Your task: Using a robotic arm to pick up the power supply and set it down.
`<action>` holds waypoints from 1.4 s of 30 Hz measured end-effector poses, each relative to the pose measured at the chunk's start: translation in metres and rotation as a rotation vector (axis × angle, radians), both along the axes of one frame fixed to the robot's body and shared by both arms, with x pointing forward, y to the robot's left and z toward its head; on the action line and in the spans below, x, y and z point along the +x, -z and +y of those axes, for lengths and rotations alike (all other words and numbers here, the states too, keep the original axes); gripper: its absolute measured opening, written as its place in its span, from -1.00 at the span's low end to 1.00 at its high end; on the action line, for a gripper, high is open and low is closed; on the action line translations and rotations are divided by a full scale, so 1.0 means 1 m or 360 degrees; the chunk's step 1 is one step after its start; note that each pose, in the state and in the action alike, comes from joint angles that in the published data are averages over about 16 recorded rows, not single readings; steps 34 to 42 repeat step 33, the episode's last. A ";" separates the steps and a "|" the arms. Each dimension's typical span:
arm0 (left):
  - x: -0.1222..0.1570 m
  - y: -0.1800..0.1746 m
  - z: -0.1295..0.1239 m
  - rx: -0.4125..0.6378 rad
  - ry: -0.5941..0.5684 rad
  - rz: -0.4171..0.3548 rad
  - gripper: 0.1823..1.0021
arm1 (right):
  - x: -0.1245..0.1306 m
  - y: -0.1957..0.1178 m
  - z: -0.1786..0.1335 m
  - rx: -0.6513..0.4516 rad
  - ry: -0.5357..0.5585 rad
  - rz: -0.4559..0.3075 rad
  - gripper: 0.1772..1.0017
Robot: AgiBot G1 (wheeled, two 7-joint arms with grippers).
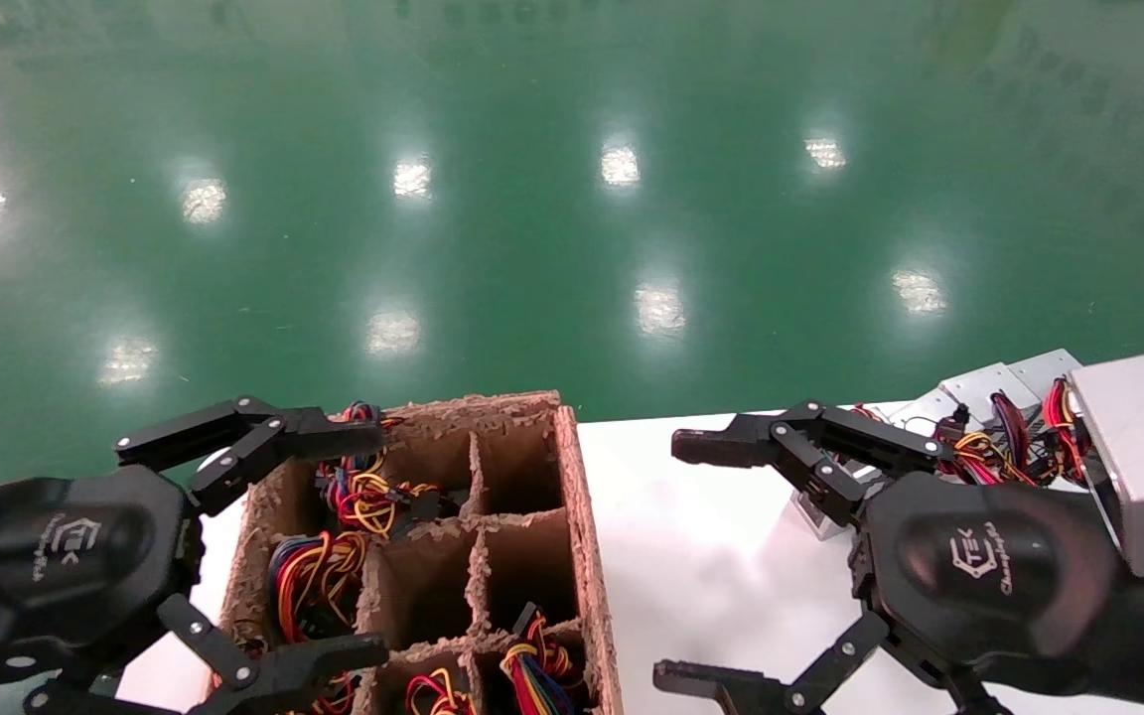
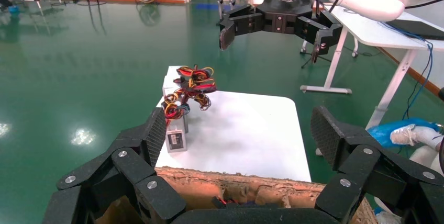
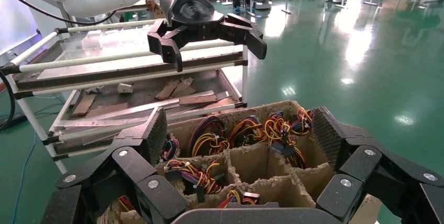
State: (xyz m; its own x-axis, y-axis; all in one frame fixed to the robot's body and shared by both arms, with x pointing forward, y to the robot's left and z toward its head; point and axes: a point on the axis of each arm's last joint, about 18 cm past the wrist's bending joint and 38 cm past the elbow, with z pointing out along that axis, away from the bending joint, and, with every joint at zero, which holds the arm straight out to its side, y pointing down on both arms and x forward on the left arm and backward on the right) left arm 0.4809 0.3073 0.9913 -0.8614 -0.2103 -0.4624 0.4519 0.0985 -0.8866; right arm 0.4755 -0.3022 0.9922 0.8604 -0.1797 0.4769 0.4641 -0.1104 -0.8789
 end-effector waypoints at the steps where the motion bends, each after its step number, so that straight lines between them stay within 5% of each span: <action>1: 0.000 0.000 0.000 0.0000 0.0000 0.0000 1.00 | 0.000 0.000 0.000 0.0000 0.0000 0.0000 1.00; 42: 0.000 0.000 0.000 0.0000 0.0000 0.0000 1.00 | 0.000 0.000 0.000 0.0001 0.0000 0.0000 1.00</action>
